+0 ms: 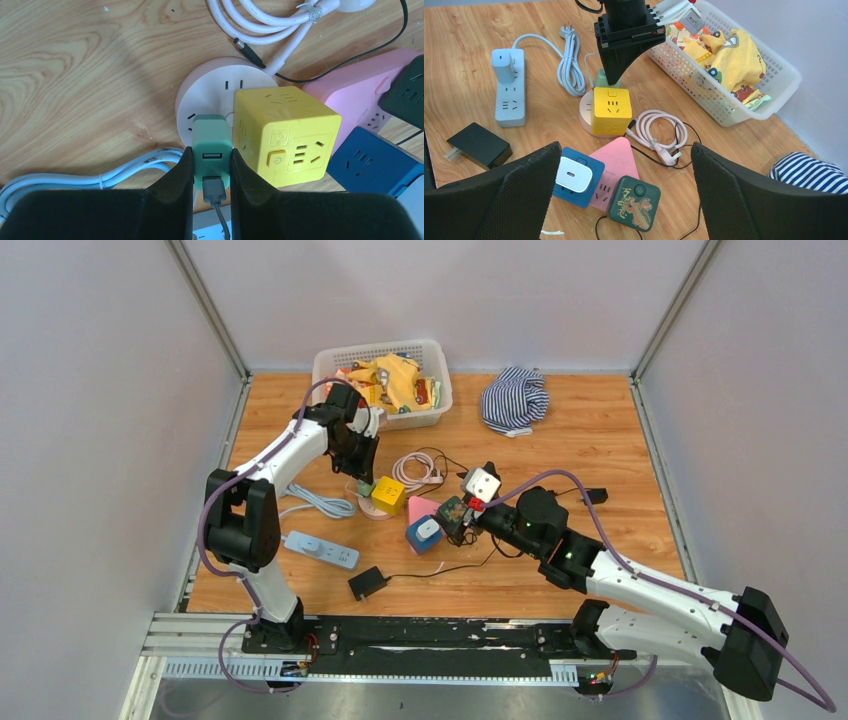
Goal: Insert the plug
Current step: Insert the plug into the socket.
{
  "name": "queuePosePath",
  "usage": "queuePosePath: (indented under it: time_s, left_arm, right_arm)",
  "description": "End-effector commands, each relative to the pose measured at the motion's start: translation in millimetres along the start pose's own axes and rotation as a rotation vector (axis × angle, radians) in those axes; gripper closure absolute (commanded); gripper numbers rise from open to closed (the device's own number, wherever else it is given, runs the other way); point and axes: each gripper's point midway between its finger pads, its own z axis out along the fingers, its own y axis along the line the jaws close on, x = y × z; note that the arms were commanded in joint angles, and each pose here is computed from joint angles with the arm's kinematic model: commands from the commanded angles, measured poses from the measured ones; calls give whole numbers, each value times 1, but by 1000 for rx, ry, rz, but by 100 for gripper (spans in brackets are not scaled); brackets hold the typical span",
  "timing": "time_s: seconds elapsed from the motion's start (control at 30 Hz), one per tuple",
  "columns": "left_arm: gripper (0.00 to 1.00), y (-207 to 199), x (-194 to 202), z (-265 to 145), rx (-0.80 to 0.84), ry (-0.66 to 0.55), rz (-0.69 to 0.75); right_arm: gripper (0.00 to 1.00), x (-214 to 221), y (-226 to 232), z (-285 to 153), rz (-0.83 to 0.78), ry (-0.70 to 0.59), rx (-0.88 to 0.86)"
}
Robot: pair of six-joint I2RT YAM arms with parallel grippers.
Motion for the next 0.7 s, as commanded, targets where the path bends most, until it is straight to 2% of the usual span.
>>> queuePosePath:
  time_s: [0.0, 0.67]
  left_arm:
    - [100, 2, -6, -3, -27, -17, 2]
    - [100, -7, -15, -8, -4, -68, 1]
  right_arm:
    - [0, 3, 0, -1, -4, 4, 8]
    - [0, 4, -1, -1, -13, 7, 8]
